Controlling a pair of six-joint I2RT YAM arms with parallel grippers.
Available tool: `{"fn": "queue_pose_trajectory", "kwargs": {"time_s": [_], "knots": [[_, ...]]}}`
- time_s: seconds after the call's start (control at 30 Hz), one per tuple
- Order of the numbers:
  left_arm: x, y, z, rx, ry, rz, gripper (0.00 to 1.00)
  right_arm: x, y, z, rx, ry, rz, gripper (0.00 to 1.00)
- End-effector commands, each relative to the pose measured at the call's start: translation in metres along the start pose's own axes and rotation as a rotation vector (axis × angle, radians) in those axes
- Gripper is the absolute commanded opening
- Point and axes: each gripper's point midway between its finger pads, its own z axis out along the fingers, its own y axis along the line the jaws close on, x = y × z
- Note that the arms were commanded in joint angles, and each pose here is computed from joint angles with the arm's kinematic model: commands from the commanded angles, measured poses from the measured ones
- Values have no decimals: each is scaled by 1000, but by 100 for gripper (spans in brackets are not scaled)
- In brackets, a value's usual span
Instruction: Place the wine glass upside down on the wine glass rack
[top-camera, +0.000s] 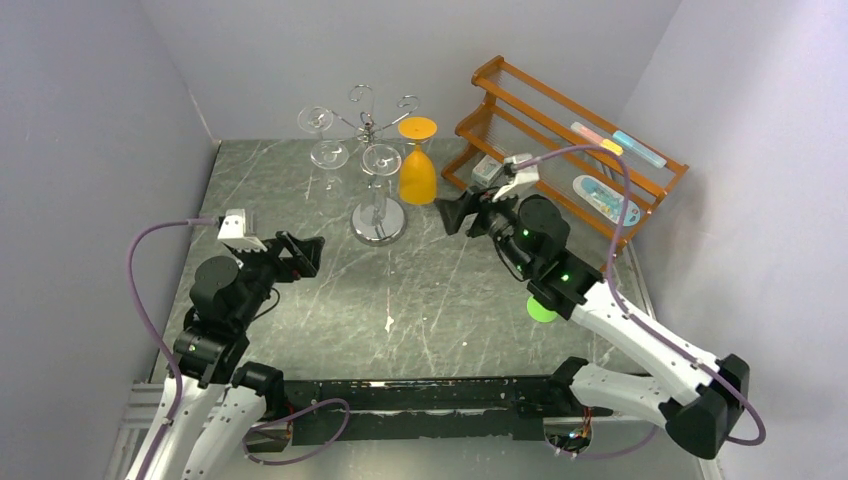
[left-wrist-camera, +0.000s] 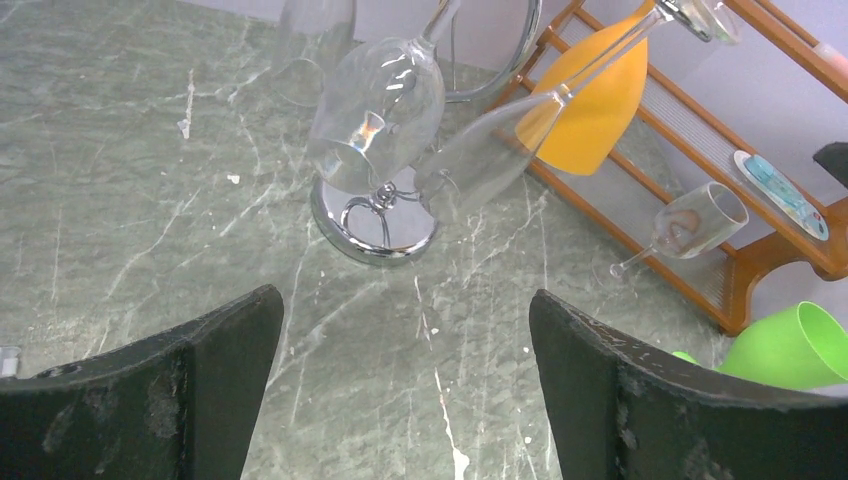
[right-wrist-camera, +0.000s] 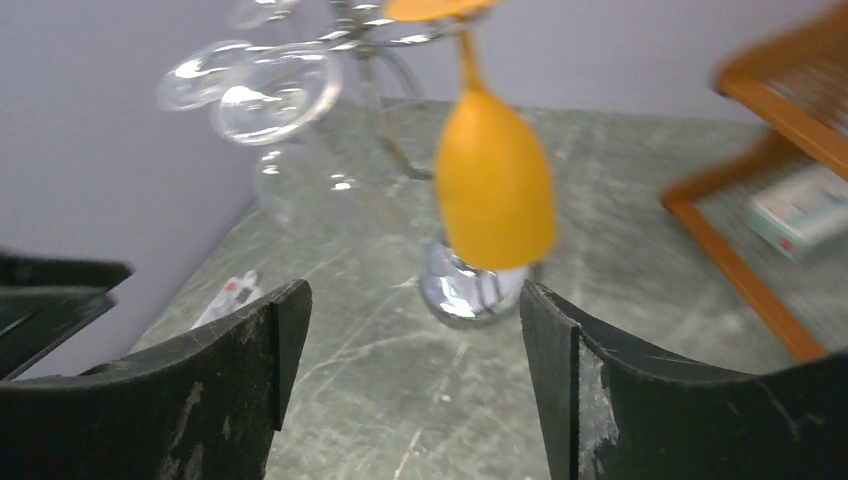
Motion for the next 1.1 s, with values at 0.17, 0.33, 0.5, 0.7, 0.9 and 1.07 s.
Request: {"fn": "queue_pose_trajectory", "kwargs": {"time_s": [0.17, 0.33, 0.5, 0.7, 0.9, 1.07], "knots": [[-23, -8, -7, 24, -74, 9, 96, 10, -126, -61, 806, 78, 47, 82], [-17, -9, -5, 40, -61, 8, 97, 27, -156, -54, 946, 90, 32, 77], [-15, -6, -6, 22, -47, 4, 96, 38, -189, -36, 975, 127, 61, 68], [-11, -5, -8, 22, -38, -7, 97, 49, -216, -24, 956, 182, 76, 62], [-11, -6, -7, 20, -27, -10, 96, 76, -217, -8, 871, 298, 77, 50], [-10, -7, -6, 21, -20, -14, 95, 89, -219, -7, 863, 345, 70, 28]]}}
